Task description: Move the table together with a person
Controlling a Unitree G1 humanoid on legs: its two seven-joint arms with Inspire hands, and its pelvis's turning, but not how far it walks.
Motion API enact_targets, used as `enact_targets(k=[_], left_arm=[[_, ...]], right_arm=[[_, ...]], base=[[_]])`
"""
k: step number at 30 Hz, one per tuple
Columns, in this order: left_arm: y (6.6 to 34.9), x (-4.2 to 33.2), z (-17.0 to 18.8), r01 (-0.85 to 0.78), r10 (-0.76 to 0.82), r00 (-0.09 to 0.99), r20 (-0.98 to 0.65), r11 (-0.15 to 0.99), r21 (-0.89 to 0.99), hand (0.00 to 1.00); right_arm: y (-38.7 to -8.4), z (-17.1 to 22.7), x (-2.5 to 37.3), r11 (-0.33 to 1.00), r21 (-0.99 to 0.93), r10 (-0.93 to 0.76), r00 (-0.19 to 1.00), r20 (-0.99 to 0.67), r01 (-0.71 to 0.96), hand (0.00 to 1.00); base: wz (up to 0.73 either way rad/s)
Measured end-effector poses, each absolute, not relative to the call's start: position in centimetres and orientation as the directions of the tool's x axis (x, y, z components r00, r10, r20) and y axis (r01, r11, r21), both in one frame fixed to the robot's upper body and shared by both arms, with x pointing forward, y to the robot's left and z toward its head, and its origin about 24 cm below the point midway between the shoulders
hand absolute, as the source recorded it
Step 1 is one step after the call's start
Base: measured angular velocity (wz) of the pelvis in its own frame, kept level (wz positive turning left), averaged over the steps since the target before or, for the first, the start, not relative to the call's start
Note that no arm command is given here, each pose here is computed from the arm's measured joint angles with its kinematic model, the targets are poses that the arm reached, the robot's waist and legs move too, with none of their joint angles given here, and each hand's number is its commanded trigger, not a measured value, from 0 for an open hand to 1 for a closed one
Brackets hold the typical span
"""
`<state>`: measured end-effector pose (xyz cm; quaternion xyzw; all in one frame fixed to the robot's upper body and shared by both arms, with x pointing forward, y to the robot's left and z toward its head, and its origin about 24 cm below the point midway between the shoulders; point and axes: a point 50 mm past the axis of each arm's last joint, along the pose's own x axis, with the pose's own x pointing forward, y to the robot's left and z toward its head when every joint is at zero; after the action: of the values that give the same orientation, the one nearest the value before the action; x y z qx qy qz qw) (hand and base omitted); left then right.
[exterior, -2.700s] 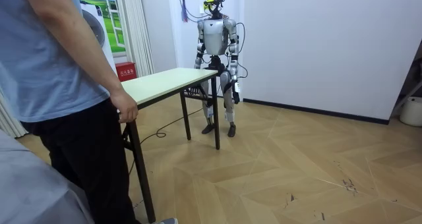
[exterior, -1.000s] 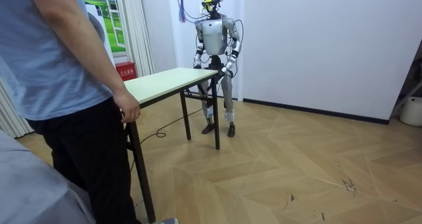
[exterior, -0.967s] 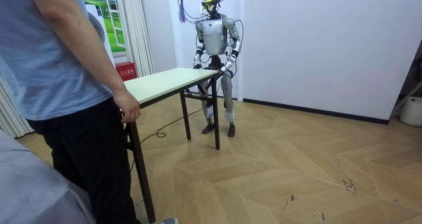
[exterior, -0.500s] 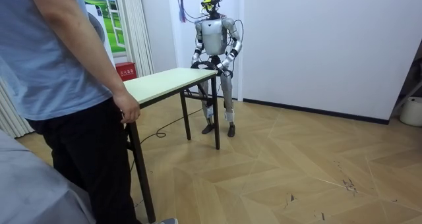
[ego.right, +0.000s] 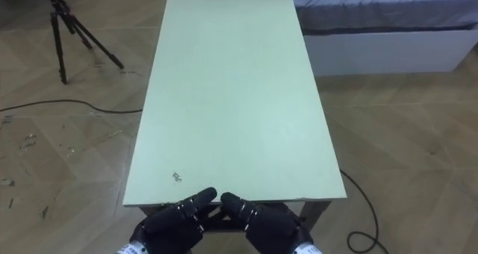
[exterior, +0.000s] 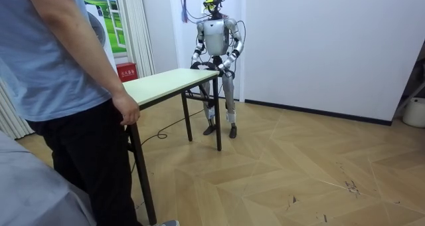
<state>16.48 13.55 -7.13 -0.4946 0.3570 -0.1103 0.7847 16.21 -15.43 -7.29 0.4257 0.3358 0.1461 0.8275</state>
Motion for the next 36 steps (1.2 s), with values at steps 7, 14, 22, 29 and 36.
enact_targets(k=[7, 14, 22, 29, 36], left_arm=[[14.2, 17.5, -6.9, -0.283, -0.458, 0.75, -0.477, 0.429, -0.858, 0.0], [14.0, 18.0, -6.8, -0.372, -0.409, 0.762, -0.502, 0.358, -0.856, 0.0], [13.9, 18.7, -6.4, -0.403, -0.388, 0.744, -0.544, 0.389, -0.829, 0.0], [13.8, 18.8, -6.3, -0.407, -0.384, 0.746, -0.544, 0.384, -0.829, 0.0], [13.7, 19.0, -6.3, -0.432, -0.368, 0.747, -0.554, 0.364, -0.825, 0.0]], right_arm=[[-16.3, -6.9, 17.3, 0.606, 0.784, 0.444, 0.76, -0.475, 0.135, 0.0], [-16.0, -6.6, 18.0, 0.555, 0.792, 0.359, 0.786, -0.504, 0.255, 0.0], [-16.6, -6.3, 18.8, 0.55, 0.775, 0.278, 0.806, -0.523, 0.313, 0.0], [-17.0, -6.2, 19.0, 0.544, 0.771, 0.249, 0.814, -0.524, 0.33, 0.0], [-16.7, -6.1, 19.2, 0.518, 0.779, 0.233, 0.818, -0.526, 0.353, 0.0]], base=[[-0.02], [-0.01], [-0.02], [-0.02], [-0.02]])
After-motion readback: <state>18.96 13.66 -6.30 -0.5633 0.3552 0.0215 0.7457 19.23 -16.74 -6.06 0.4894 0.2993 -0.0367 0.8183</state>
